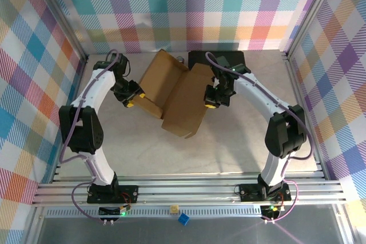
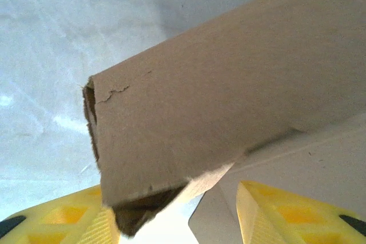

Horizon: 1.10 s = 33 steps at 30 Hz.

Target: Fold the paper box

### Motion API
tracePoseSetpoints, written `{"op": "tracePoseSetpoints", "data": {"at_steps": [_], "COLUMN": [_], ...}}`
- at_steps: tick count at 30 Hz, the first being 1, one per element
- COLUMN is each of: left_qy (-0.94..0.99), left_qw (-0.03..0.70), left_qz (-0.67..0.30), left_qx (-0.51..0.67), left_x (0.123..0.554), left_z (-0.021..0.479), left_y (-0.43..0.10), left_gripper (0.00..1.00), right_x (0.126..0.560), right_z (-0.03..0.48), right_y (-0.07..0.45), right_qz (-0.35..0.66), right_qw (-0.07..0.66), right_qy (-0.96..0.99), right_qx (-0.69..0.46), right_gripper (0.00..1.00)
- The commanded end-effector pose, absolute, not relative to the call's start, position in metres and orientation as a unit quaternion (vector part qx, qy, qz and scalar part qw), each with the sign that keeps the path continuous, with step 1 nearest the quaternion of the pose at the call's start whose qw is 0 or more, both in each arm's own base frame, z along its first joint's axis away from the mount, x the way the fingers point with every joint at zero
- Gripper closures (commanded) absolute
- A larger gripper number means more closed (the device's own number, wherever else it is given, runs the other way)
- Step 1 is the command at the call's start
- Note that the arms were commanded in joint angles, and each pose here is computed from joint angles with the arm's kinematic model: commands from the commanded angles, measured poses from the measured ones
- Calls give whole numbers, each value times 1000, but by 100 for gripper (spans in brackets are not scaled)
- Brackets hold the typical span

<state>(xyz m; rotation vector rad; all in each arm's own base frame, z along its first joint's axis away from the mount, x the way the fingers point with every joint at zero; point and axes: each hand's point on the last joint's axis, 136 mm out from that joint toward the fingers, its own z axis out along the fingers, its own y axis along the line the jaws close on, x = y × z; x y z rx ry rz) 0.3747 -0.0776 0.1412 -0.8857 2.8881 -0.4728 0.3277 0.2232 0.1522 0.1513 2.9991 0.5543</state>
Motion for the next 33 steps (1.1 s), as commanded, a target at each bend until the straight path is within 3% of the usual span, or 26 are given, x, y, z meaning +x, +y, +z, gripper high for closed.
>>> {"op": "tracePoseSetpoints", "data": {"at_steps": [1,13,20,24,33], "left_qy": [943,942,889,840,772], "left_qw": [45,48,162,132,96], "left_qz": [-167,-147,-152,-196,-235], "left_qx": [-284,-298,-399,-488,-583], "left_x": [356,318,277,246,280], "left_z": [156,157,211,188,133], "left_y": [-82,-74,-87,-102,-128], "left_gripper": [45,42,45,46,38], "right_x": [312,331,331,331,330], "right_z": [164,186,187,186,186], "right_y": [212,215,221,227,230], "right_qz": [146,122,125,122,119], "right_qw": [25,42,46,50,54], "right_qy": [989,990,991,991,991], "right_qx": [-22,-49,-12,-11,-12], "right_gripper": [100,100,100,100,100]}}
